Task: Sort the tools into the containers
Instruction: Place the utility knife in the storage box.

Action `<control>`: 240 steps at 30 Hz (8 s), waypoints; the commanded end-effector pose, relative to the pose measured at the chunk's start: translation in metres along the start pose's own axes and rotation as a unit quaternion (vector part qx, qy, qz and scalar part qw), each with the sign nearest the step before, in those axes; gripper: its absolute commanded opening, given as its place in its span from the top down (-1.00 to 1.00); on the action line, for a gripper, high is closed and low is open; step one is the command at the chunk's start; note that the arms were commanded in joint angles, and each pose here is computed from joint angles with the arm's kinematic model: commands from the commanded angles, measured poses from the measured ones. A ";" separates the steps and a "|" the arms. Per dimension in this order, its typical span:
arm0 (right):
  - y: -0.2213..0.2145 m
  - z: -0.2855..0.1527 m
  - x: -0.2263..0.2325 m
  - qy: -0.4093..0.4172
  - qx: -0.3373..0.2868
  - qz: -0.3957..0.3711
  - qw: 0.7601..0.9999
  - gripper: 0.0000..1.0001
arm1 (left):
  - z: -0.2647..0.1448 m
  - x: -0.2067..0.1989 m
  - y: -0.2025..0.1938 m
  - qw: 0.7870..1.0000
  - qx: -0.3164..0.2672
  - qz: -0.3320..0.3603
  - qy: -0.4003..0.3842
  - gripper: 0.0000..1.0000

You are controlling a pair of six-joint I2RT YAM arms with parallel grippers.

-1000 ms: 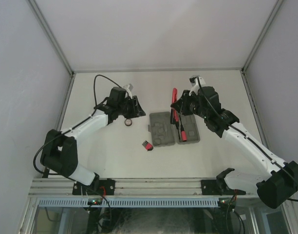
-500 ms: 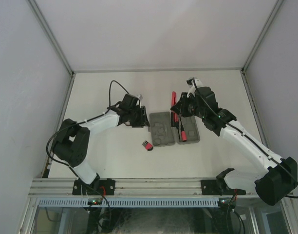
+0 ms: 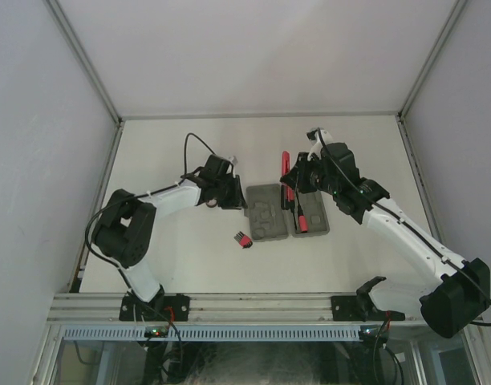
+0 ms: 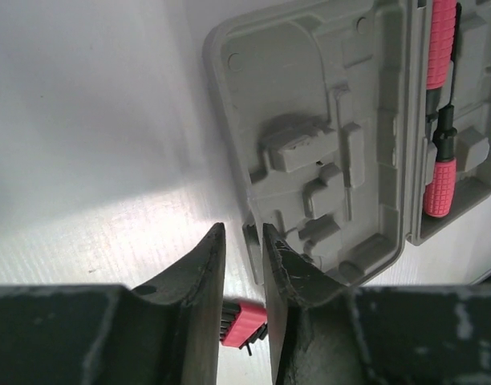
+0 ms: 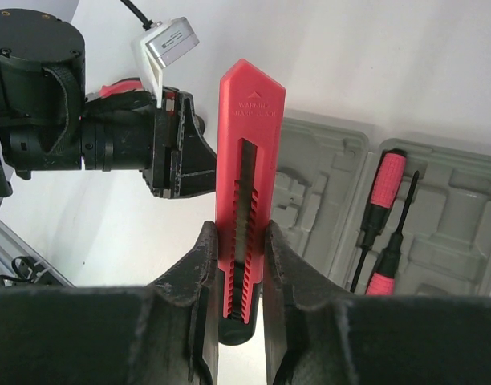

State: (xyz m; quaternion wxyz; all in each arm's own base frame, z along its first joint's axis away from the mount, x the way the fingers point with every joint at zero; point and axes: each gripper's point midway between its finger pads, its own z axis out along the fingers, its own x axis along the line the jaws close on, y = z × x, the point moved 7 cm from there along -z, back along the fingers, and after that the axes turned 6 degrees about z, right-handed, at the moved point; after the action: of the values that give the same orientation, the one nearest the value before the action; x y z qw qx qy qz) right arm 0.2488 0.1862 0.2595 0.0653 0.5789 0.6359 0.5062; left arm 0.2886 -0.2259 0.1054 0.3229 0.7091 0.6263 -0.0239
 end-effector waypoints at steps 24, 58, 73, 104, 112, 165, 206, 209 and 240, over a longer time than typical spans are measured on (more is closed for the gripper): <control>0.013 0.006 -0.001 -0.029 -0.019 -0.008 0.999 1.00 | 0.003 -0.017 0.006 0.996 -0.034 -0.044 -0.067 1.00; -0.049 0.084 -0.058 -0.168 0.189 -0.024 0.967 1.00 | 0.002 -0.032 -0.009 0.993 -0.042 -0.087 -0.065 1.00; -0.075 0.097 -0.064 -0.227 0.224 -0.012 0.948 1.00 | 0.000 -0.036 -0.012 0.993 -0.046 -0.095 -0.062 0.99; -0.086 0.104 -0.070 -0.260 0.245 -0.040 0.933 0.35 | -0.002 -0.035 -0.014 0.992 -0.049 -0.095 -0.059 1.00; -0.081 0.100 -0.064 -0.249 0.241 -0.038 0.937 0.29 | -0.002 -0.036 -0.014 0.992 -0.049 -0.096 -0.060 1.00; -0.122 0.113 -0.088 -0.274 0.354 -0.043 0.893 1.00 | 0.000 -0.037 -0.014 0.992 -0.045 -0.093 -0.065 1.00; -0.117 0.121 -0.072 -0.220 0.325 -0.051 0.918 0.97 | 0.002 -0.036 -0.014 0.993 -0.042 -0.092 -0.062 0.97; -0.098 0.117 -0.059 -0.184 0.292 -0.038 0.938 0.87 | 0.002 -0.035 -0.013 0.993 -0.043 -0.089 -0.059 0.88; -0.020 0.038 -0.033 -0.051 0.040 -0.020 0.998 -0.04 | -0.049 0.000 0.020 0.989 -0.119 -0.056 0.061 0.23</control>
State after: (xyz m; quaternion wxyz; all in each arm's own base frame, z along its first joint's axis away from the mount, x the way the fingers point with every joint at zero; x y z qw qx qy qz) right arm 0.2658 0.1856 0.1916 0.0730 0.6055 0.6806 0.4059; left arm 0.2762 -0.2214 0.1318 0.3498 0.6474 0.6765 0.0316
